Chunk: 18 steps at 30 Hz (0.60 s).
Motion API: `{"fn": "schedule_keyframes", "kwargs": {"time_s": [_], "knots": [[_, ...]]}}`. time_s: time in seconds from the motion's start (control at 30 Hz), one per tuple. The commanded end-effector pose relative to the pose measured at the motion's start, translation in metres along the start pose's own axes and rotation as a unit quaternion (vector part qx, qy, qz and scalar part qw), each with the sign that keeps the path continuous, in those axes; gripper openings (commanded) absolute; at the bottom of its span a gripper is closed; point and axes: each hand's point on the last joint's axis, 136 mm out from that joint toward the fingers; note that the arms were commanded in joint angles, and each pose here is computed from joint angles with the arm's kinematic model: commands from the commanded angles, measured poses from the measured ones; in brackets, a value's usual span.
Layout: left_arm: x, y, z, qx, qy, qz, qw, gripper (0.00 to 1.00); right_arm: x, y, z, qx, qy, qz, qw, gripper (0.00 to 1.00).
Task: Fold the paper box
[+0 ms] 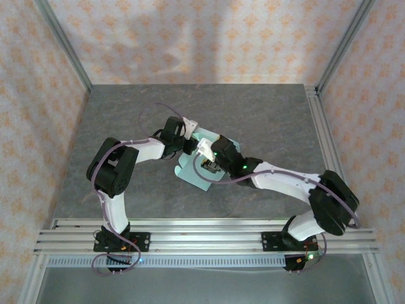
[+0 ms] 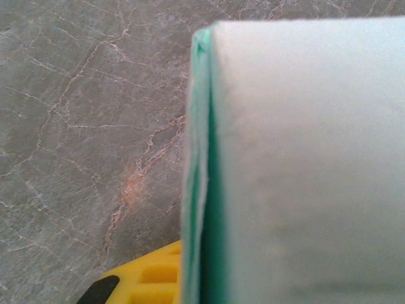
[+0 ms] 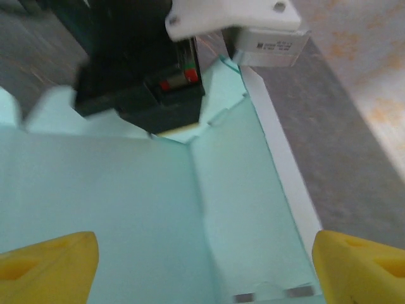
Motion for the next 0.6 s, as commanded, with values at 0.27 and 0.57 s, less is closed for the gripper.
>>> {"fn": "schedule_keyframes", "kwargs": {"time_s": [0.27, 0.57], "knots": [[-0.005, 0.009, -0.02, -0.026, -0.055, -0.038, 0.997, 0.07, -0.023, 0.052, -0.07, -0.054, -0.391, -0.158, 0.905, 0.83], [-0.002, 0.009, -0.032, -0.035, -0.075, -0.075, 0.994, 0.09, 0.05, 0.012, -0.105, -0.074, -0.589, -0.038, 0.804, 0.71]]}}
Point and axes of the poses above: each hand's point on the last joint's axis, 136 mm out from that joint toward the fingers, its own y axis back along the fingers, its own z axis along the line the jaws close on, x = y × z, and after that the axes turned 9 degrees about y, right-handed
